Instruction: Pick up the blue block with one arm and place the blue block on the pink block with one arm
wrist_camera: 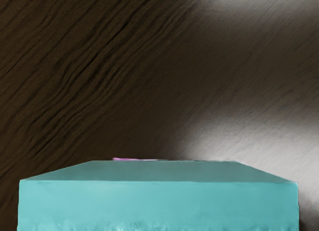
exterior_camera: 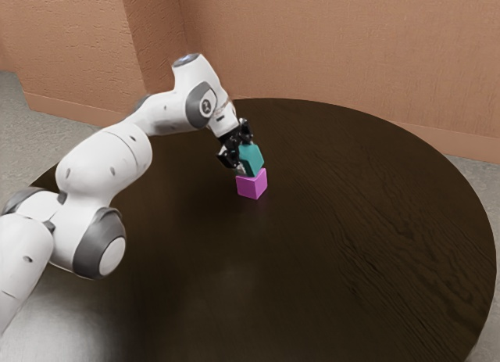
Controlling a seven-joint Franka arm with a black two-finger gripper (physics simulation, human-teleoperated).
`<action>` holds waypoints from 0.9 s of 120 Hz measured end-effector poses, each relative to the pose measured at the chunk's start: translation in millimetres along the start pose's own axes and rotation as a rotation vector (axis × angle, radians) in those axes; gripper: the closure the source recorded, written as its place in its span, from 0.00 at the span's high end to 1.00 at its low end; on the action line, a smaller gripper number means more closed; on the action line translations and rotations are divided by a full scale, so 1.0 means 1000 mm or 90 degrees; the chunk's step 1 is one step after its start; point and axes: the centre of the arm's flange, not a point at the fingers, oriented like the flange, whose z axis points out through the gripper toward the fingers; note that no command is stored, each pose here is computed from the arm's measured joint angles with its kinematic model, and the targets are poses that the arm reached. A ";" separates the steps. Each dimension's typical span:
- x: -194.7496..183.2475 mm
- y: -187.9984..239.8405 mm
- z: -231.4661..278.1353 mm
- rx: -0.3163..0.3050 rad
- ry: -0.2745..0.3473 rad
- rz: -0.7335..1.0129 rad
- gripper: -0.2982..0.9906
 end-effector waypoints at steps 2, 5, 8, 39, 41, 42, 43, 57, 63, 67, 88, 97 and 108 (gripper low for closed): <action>0.000 0.000 0.000 0.000 0.002 -0.001 0.58; 0.000 0.000 0.001 0.000 0.004 -0.002 0.59; 0.000 0.000 0.001 0.001 0.005 -0.004 0.61; 0.004 -0.003 -0.013 0.009 0.023 -0.012 0.72; 0.004 -0.003 -0.017 0.010 0.023 -0.013 0.72; 0.004 -0.003 -0.018 0.011 0.024 -0.013 0.72; 0.004 -0.003 -0.020 0.011 0.024 -0.014 0.73; 0.008 -0.007 -0.082 0.032 0.028 -0.025 0.74; 0.011 0.001 -0.117 0.028 0.030 -0.036 0.75; 0.015 0.010 -0.142 0.021 0.026 -0.039 0.75; 0.033 0.088 -0.298 -0.029 -0.082 -0.036 0.76; 0.039 0.125 -0.333 -0.062 -0.119 -0.047 0.76; 0.047 0.145 -0.343 -0.094 -0.161 -0.057 0.77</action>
